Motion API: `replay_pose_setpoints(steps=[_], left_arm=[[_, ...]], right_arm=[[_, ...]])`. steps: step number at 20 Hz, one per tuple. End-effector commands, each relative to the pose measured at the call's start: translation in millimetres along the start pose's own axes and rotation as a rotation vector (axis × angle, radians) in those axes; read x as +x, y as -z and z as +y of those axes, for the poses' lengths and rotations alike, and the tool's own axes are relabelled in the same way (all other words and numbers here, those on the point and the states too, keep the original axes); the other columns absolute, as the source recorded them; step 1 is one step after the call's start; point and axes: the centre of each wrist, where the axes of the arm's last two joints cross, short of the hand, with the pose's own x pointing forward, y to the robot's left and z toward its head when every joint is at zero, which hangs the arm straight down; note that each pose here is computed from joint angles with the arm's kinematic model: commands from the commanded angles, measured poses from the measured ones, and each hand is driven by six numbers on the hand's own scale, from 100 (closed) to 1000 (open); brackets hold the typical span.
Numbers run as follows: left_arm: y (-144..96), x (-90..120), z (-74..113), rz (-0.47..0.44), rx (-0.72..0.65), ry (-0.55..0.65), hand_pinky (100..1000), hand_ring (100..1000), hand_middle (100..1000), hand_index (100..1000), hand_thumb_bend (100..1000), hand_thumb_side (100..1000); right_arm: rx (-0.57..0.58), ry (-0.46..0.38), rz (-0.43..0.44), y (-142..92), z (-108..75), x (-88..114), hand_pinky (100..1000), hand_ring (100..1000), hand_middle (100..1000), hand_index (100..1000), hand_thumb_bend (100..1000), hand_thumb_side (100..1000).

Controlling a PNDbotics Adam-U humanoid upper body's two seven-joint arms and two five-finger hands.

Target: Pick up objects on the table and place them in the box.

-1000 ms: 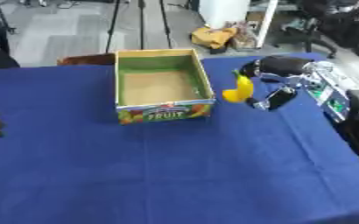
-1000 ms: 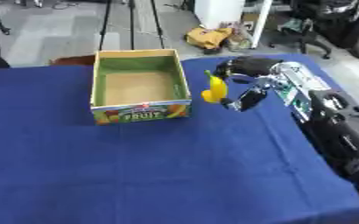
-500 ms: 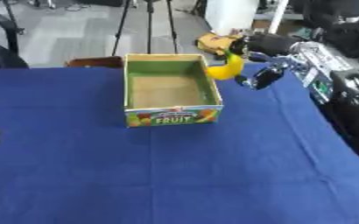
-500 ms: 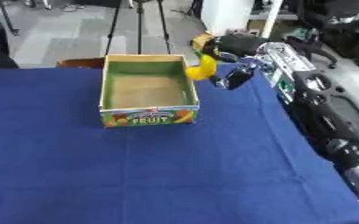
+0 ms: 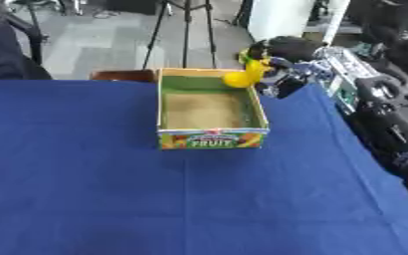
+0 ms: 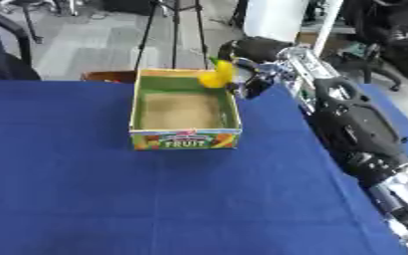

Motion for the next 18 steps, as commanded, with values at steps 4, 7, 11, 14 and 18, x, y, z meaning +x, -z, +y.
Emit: replay_pose_setpoints(steps=[4,7,11,14,18], left_arm=[[14.3,19.2,-6.0,-0.083,-0.030,-0.028,569,593,599,757,527,818],[16.0,23.2,-7.6,-0.097,-0.036,-0.036,569,593,598,757,528,817],[16.8,26.0,-8.7,-0.107,-0.038,-0.044,569,593,598,757,530,817],[17.1,26.2,-9.4,-0.107,-0.041,-0.047,568,592,597,756,530,817],[16.7,25.0,-9.3,-0.103,-0.040,-0.047,568,592,596,756,532,817]], right_arm=[[0.020,0.027,0.103,-7.8,7.8,-16.9,718,760,774,638,100,142],[0.045,0.042,0.127,-9.0,18.2,-19.2,715,759,774,641,100,149],[0.074,0.055,0.138,-9.7,30.8,-19.8,713,758,774,662,100,160],[0.085,0.059,0.135,-9.6,36.5,-19.1,713,759,774,689,100,168],[0.085,0.051,0.127,-9.8,38.6,-18.6,719,765,781,826,100,214]])
